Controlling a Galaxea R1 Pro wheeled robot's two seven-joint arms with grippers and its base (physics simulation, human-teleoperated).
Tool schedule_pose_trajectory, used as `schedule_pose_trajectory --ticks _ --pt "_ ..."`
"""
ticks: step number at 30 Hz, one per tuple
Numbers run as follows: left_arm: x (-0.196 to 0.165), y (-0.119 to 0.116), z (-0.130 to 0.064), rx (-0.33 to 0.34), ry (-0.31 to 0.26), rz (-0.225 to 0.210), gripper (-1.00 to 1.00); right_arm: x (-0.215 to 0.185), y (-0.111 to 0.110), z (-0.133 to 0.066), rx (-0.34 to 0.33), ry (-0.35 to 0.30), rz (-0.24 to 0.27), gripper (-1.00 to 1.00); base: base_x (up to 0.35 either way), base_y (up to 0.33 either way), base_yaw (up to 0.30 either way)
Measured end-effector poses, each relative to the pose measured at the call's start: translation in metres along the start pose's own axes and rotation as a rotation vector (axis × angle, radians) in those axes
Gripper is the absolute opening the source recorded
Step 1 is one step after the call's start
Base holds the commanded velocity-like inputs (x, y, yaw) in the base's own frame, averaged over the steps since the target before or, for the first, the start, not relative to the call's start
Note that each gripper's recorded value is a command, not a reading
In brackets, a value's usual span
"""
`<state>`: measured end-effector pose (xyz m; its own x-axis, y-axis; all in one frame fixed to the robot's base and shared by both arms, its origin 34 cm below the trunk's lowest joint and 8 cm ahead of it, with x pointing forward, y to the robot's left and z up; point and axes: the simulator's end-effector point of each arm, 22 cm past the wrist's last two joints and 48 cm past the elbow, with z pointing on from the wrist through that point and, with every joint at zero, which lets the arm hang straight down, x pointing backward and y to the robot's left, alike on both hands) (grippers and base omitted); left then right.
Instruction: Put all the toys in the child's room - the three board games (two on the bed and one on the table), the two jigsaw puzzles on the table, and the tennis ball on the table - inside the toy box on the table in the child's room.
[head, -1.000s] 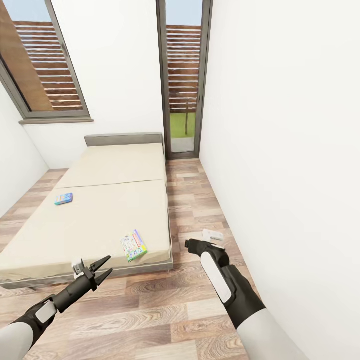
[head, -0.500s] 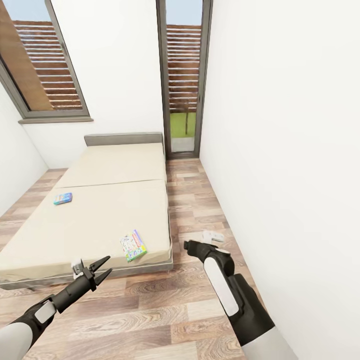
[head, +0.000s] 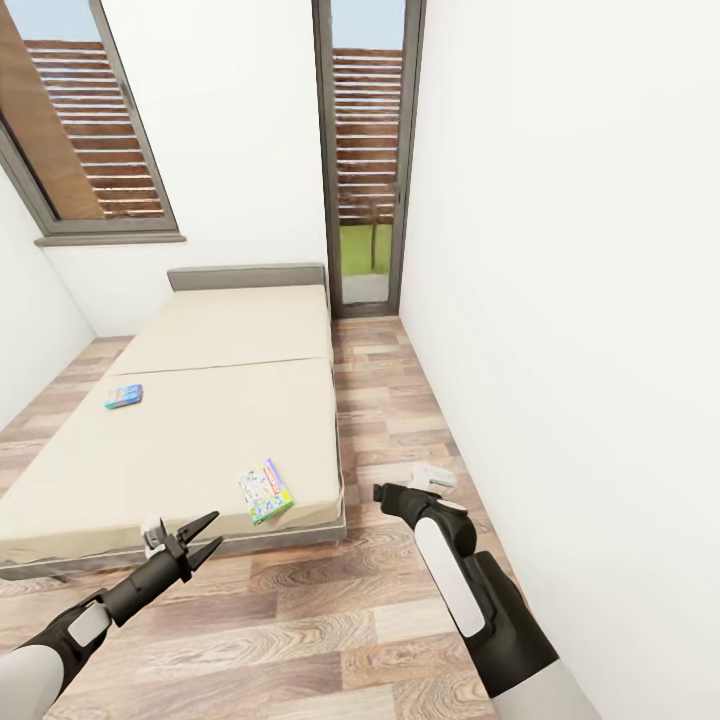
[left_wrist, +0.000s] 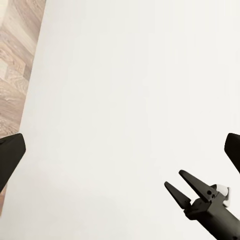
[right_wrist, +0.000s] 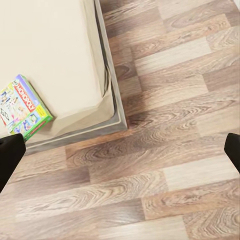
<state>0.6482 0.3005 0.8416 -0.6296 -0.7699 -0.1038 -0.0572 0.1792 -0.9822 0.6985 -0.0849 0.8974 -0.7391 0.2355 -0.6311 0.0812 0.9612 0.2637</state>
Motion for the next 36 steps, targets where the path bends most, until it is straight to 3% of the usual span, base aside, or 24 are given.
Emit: schedule_pose_trajectory --ticks 36 --pt "-0.004 0.037 0.013 -0.004 -0.004 0.002 1.0 0.012 -0.008 0.031 -0.005 -0.011 0.001 1.0 0.0 0.0 0.0"
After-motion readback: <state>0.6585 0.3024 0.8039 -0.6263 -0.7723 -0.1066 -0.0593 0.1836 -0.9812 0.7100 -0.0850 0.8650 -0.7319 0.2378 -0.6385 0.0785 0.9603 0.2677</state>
